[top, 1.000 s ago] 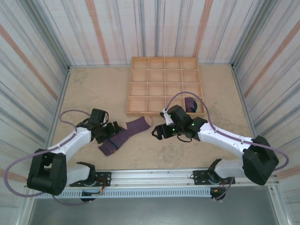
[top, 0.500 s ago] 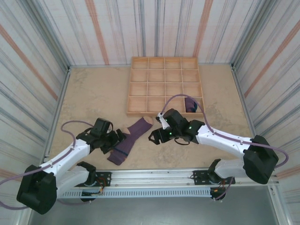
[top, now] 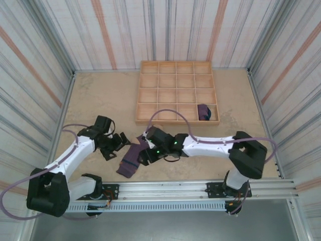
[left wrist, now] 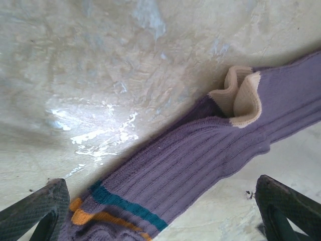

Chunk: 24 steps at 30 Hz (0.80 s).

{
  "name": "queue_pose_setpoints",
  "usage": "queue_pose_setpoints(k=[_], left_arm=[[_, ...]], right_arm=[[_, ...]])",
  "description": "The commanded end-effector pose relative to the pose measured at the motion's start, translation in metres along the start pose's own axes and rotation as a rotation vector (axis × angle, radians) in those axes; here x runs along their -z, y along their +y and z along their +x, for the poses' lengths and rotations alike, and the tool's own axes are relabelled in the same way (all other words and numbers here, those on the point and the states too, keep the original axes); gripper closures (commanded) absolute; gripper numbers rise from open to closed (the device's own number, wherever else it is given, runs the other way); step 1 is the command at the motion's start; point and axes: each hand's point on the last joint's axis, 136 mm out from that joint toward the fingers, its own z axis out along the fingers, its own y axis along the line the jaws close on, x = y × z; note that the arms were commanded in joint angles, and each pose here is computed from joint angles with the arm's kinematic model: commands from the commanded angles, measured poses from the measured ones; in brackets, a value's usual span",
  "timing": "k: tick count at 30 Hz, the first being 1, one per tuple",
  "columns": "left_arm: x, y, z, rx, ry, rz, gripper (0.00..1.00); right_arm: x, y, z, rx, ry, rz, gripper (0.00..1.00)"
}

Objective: Roll the socks

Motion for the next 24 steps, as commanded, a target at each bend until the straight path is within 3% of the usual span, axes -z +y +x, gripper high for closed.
queue_pose_setpoints(k=[1, 16, 24], left_arm=[[0.008, 0.001, 0.007, -0.028, 0.080, 0.013, 0.01], [0.017, 0.014, 0.024, 0.029, 0.125, 0.044, 0.01], [0.021, 0.011, 0.017, 0.031, 0.104, 0.048, 0.01]], right_arm=[[-0.019, 0.025, -0.014, -0.030, -0.013, -0.038, 0.13], [-0.068, 0.051, 0.015, -0.037, 0.122, -0.078, 0.17], [-0.047, 0.056, 0.019, 0.171, 0.090, 0.103, 0.18]])
